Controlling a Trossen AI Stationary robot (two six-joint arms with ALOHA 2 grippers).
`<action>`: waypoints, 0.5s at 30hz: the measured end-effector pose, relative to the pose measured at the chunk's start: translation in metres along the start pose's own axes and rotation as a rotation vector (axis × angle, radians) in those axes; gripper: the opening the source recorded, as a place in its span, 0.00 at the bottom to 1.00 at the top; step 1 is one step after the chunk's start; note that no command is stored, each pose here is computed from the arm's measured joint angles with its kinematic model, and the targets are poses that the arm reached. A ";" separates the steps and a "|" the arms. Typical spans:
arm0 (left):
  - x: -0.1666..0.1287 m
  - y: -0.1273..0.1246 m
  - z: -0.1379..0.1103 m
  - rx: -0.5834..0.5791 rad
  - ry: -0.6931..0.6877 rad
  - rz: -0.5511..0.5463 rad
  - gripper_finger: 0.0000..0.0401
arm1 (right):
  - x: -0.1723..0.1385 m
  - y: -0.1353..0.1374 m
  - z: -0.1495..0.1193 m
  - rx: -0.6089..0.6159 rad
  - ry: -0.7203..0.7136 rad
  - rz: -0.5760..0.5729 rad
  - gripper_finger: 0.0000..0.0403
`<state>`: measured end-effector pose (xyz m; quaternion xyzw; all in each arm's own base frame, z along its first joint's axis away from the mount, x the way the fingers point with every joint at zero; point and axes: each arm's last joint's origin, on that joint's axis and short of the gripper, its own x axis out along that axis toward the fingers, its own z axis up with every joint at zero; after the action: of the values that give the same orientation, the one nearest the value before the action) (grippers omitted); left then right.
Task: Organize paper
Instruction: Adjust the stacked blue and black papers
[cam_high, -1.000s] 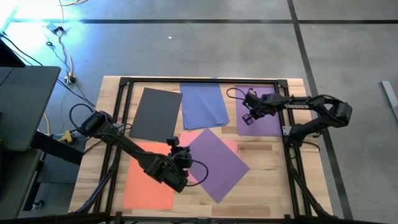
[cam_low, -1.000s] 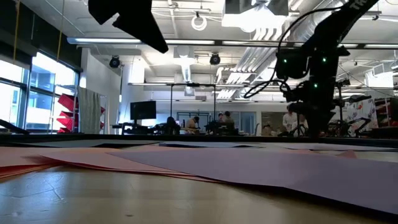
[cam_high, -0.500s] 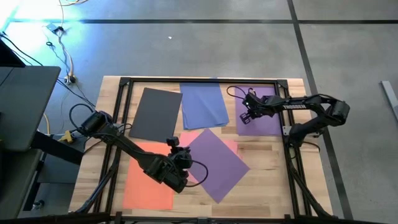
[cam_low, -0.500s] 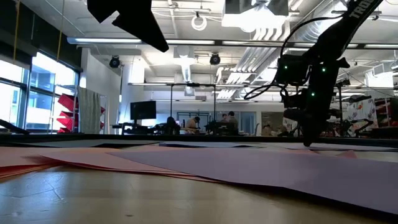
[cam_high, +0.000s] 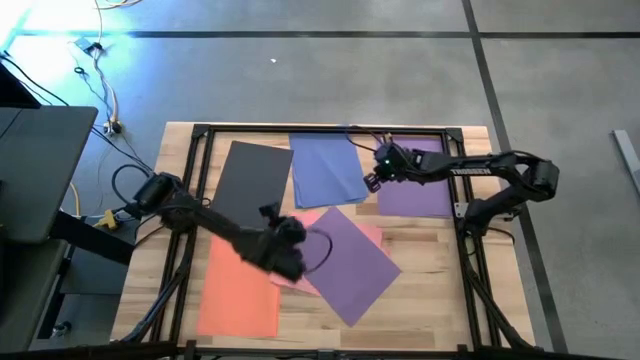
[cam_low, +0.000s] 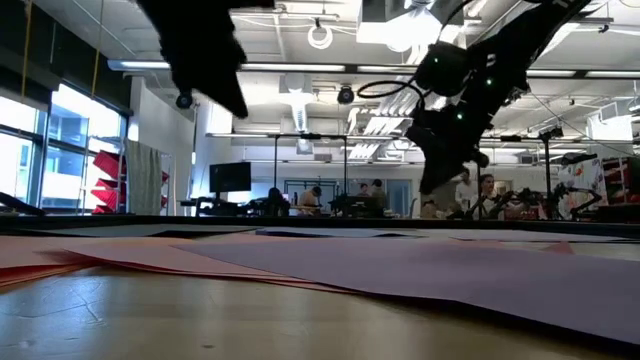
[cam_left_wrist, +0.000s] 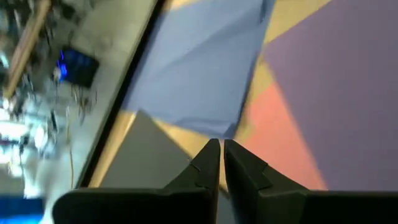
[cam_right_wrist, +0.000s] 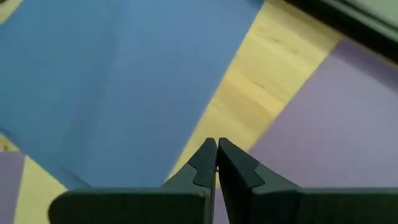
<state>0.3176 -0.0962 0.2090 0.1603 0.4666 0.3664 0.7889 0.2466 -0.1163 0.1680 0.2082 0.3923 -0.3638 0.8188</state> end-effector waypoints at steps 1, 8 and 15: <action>0.013 0.006 0.000 -0.014 0.039 0.014 0.00 | 0.005 0.001 -0.001 0.009 0.008 0.002 0.00; 0.086 0.029 -0.014 -0.137 0.254 -0.057 0.00 | 0.038 0.003 -0.016 -0.004 0.101 -0.023 0.00; 0.123 0.031 -0.028 -0.212 0.256 -0.181 0.00 | 0.049 0.004 -0.022 -0.033 0.145 -0.029 0.00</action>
<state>0.3172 0.0120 0.1367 -0.0142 0.5346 0.3581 0.7653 0.2600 -0.1209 0.1160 0.2149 0.4594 -0.3533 0.7861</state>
